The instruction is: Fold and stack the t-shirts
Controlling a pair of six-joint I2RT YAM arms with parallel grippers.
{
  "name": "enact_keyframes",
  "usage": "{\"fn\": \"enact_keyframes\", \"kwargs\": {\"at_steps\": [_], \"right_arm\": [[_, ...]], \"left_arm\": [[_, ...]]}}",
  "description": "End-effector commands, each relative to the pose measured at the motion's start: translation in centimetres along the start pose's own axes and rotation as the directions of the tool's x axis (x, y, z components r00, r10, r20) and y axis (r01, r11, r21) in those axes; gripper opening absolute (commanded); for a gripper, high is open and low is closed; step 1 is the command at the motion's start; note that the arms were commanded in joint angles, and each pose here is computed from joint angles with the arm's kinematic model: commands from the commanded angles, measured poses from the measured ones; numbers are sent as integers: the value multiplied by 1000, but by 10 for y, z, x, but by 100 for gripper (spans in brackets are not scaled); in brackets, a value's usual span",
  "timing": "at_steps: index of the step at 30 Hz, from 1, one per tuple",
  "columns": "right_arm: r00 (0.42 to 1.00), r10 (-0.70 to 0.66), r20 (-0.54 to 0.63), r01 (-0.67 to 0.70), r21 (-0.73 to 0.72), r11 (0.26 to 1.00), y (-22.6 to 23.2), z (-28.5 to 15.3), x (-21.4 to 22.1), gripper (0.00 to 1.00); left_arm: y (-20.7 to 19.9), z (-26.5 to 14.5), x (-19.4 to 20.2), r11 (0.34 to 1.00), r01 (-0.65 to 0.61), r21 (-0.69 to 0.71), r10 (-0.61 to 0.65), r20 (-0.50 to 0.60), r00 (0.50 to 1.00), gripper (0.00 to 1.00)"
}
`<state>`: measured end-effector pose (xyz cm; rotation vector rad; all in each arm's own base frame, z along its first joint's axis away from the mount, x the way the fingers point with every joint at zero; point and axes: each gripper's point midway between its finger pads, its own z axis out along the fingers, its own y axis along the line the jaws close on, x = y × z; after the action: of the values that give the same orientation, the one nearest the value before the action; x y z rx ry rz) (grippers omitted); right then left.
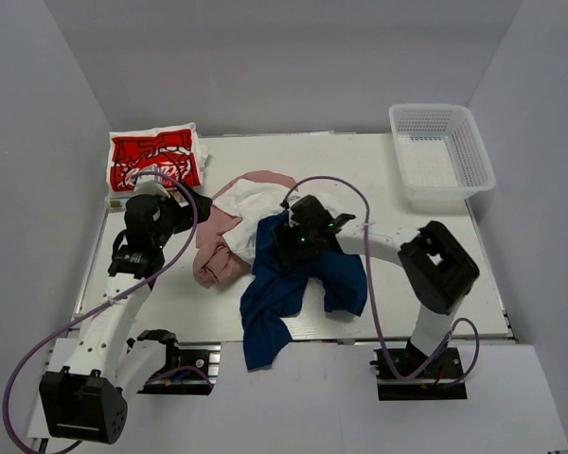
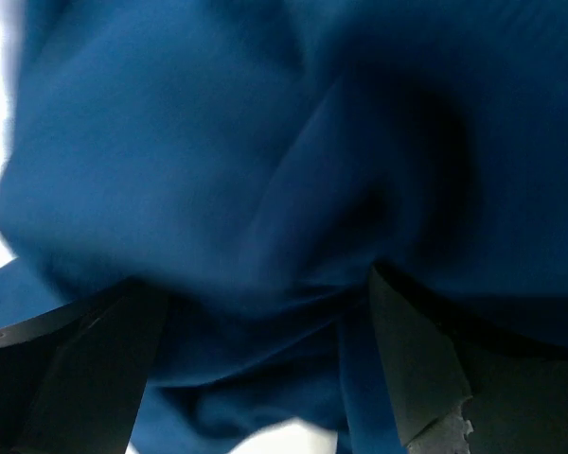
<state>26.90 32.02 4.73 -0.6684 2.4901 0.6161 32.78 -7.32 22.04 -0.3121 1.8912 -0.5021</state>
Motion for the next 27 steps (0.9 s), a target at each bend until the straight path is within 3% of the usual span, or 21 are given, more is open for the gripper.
{"fn": "enact_keyframes", "kwargs": {"at_steps": [1,2,3,4,11,16,22,27], "right_arm": [[998,-50,-44,55,102,993,-2,11,7,90],[997,-64,-47,69,115,991,-2,12,8,86],[997,-79,-16,81,153,985,-1,7,2,27],[997,-78,-5,77,173,982,-3,4,0,0],[956,-48,291,14,117,993,25,-81,-77,0],[817,-67,573,-50,185,981,19,-178,-141,0],[679,-142,720,-155,330,931,-28,-259,-199,0],[532,-231,814,-332,452,827,-94,-353,-271,0]], "left_arm": [[6,-2,2,1000,-12,-29,12,2,1000,100],[8,-1,1,999,-12,-40,12,8,1000,100],[7,-3,-1,999,-13,-35,13,16,1000,100],[7,-3,-1,999,-13,-35,13,16,1000,100],[6,-4,-3,999,-13,-35,13,16,1000,100],[5,-4,-3,999,-3,-35,4,16,1000,100],[12,-1,-1,997,7,-75,-7,5,1000,100],[15,-1,-2,996,7,-92,-6,15,1000,100]]}}
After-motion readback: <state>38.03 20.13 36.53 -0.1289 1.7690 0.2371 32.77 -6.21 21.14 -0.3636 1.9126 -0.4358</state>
